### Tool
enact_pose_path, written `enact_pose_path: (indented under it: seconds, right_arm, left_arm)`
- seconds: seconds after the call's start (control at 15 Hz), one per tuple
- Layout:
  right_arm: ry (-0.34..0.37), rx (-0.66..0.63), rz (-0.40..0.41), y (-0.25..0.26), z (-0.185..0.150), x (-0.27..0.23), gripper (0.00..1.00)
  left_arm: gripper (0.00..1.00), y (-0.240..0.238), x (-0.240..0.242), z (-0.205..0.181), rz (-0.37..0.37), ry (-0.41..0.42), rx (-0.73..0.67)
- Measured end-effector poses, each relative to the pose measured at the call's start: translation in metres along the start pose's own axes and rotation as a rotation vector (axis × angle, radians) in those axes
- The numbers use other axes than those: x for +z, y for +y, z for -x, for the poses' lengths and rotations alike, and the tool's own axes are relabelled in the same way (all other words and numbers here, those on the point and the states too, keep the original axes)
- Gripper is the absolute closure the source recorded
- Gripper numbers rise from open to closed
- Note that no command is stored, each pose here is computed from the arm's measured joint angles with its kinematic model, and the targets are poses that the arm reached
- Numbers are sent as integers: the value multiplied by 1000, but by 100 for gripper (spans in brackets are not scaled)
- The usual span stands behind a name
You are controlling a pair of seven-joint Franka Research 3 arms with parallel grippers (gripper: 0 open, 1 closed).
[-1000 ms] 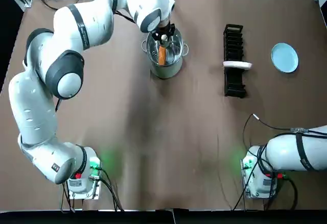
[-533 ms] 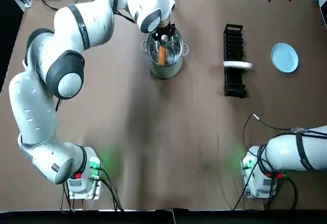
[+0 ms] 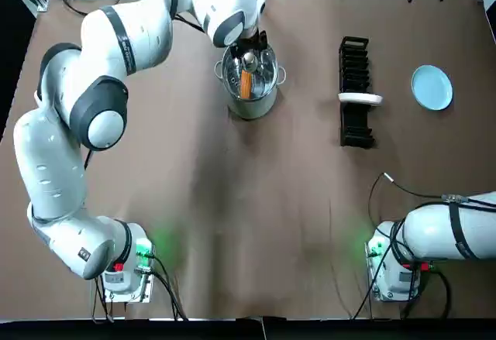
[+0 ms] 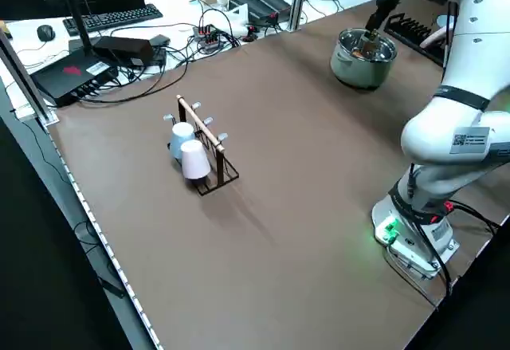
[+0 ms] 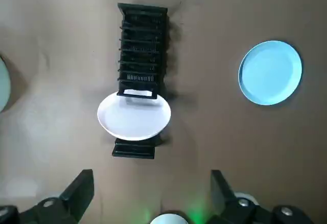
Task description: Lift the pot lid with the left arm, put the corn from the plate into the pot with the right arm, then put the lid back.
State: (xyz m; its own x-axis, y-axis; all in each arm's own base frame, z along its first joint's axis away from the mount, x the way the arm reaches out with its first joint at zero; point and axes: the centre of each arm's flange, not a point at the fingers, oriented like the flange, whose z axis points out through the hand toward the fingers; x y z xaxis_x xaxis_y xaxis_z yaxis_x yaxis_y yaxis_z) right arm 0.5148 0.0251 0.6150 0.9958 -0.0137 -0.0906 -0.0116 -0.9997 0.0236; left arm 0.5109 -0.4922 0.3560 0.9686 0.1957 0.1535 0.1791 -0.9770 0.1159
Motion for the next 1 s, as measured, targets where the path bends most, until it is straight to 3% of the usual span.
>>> enact_pose_path:
  seconds: [0.13,0.33,0.53,0.73,1.0]
  right_arm:
    - [4,-4,0,-2,3,-3,0]
    - [3,-9,1,-4,4,-4,0]
    - [62,1,-45,-3,-1,-10,0]
    - [128,5,-91,-5,-8,-17,0]
    - [163,26,-95,15,-13,-19,0]
  left_arm:
    - [3,-3,-12,-12,13,19,-18]
    - [0,-35,-63,-58,22,70,-92]
    - [0,-115,-135,-111,-94,71,-103]
    - [0,-167,-172,-130,-159,19,-28]
    - [0,-239,-216,-149,-155,-95,131]
